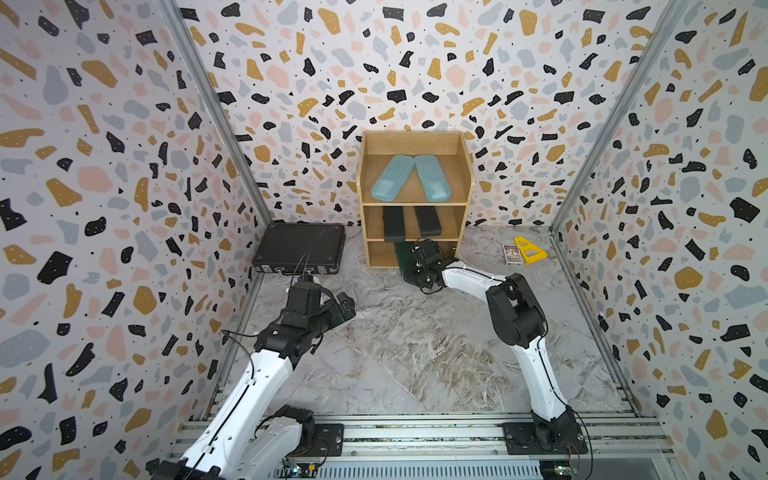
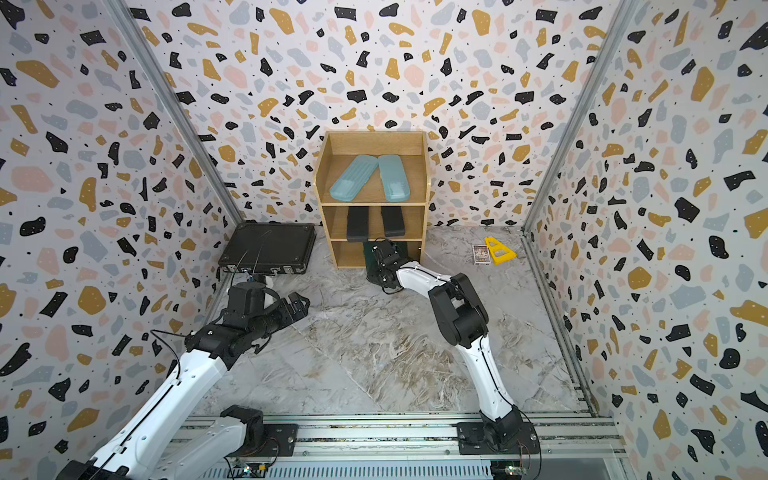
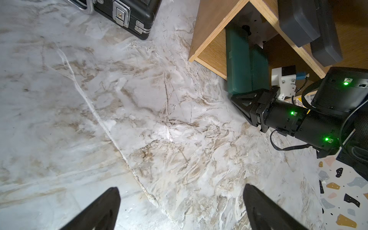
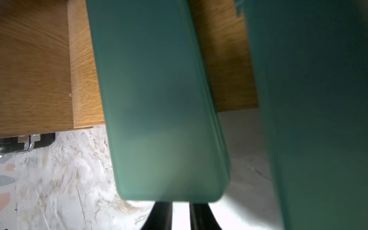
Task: Place the pencil cases on the shelf according to color
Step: Place the pencil case on the shelf, then reset both arms
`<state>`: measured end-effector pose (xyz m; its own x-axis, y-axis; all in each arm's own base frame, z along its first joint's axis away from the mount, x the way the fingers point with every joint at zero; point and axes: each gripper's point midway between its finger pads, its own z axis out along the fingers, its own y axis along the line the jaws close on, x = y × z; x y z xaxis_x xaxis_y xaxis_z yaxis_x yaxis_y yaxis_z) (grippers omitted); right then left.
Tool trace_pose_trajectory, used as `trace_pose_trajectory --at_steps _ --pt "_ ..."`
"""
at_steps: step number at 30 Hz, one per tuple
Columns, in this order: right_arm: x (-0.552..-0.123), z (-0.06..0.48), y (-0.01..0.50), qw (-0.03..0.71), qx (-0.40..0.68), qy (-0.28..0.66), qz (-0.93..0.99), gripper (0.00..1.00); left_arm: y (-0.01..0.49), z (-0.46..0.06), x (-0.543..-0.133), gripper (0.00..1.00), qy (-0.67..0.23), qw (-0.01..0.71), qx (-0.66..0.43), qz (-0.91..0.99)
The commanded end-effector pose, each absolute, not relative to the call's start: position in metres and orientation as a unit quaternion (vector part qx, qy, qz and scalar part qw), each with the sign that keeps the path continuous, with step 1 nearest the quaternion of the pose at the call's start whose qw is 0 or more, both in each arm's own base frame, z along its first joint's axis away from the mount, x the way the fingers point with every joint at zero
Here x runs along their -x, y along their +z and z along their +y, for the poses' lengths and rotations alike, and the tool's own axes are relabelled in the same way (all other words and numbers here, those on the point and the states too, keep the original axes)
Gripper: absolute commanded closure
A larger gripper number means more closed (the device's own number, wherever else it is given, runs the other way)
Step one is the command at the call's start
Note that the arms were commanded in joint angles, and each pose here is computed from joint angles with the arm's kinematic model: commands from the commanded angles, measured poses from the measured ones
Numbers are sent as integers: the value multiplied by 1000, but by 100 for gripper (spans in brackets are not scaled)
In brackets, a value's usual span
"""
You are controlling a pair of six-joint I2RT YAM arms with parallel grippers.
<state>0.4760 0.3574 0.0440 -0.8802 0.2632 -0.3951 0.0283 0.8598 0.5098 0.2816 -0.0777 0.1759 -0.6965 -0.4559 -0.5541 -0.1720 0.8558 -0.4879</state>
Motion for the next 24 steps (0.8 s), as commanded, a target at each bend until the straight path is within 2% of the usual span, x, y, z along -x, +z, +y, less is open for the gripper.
trace_pose_trajectory --at_steps 1,9,15,20,24 --pt "-467 356 73 243 -74 280 926 71 184 -70 -284 0 -191 375 176 890" --pt "-414 323 117 269 -28 289 918 42 202 -47 -285 0 -146 423 196 873" --pt "-370 283 165 314 27 258 913 35 218 -24 -288 0 -75 470 178 861" --pt "-339 224 189 374 74 160 911 31 224 -6 -296 0 -13 533 158 831" --pt "-326 161 204 426 94 18 900 23 218 17 -302 0 79 563 143 810"
